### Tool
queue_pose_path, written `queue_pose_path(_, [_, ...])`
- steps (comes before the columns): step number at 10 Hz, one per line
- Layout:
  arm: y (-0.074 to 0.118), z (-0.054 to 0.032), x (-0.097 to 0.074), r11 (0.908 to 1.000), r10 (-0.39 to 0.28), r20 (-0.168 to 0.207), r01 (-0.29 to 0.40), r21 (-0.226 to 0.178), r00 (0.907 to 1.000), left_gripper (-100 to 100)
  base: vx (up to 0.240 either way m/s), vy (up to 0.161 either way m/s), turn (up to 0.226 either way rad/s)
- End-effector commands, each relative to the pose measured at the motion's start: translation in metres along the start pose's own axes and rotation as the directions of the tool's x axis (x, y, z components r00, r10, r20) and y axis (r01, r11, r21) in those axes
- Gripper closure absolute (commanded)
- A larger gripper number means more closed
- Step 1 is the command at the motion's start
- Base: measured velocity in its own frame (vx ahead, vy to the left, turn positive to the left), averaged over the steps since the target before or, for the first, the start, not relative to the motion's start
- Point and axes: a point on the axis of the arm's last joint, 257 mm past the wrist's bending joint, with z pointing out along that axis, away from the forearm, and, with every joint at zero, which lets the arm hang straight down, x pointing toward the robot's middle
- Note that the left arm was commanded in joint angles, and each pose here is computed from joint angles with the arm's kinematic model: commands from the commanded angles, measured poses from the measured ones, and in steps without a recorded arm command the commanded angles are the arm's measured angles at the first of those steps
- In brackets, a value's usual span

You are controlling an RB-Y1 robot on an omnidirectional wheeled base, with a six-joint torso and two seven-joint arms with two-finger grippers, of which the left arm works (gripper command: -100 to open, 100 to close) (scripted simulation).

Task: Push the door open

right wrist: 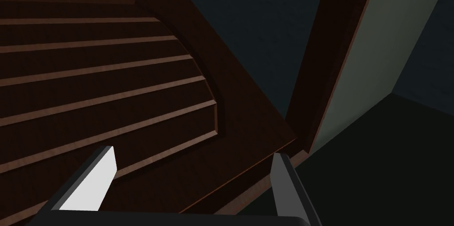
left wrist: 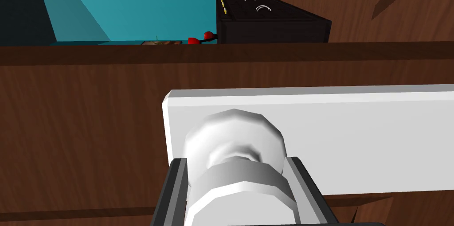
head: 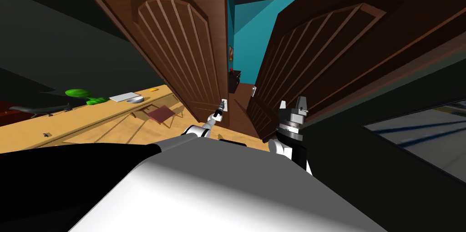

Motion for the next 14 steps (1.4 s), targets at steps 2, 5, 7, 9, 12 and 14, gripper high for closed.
queue_pose_path(2, [-0.012,0.0066,-0.021,0.9996,0.012,0.041,-0.013,0.024,0.9991,100,0.192,-0.071,0.078])
queue_pose_path(5, [-0.013,0.0066,-0.025,0.9995,0.015,0.053,-0.016,0.026,0.9985,100,0.116,-0.041,0.031])
queue_pose_path(7, [-0.014,0.0065,-0.034,0.9994,0.018,0.079,-0.021,0.027,0.9967,100,0.055,-0.016,0.057])
queue_pose_path(9, [-0.015,0.0063,-0.040,0.9993,0.021,0.098,-0.023,0.028,0.9950,100,0.188,-0.075,0.083])
queue_pose_path(12, [-0.015,0.0055,-0.050,0.9993,0.022,0.130,-0.026,0.028,0.9912,100,0.161,-0.084,0.084])
queue_pose_path(14, [-0.015,0.0051,-0.053,0.9993,0.022,0.143,-0.027,0.028,0.9895,100,0.154,-0.062,0.077])
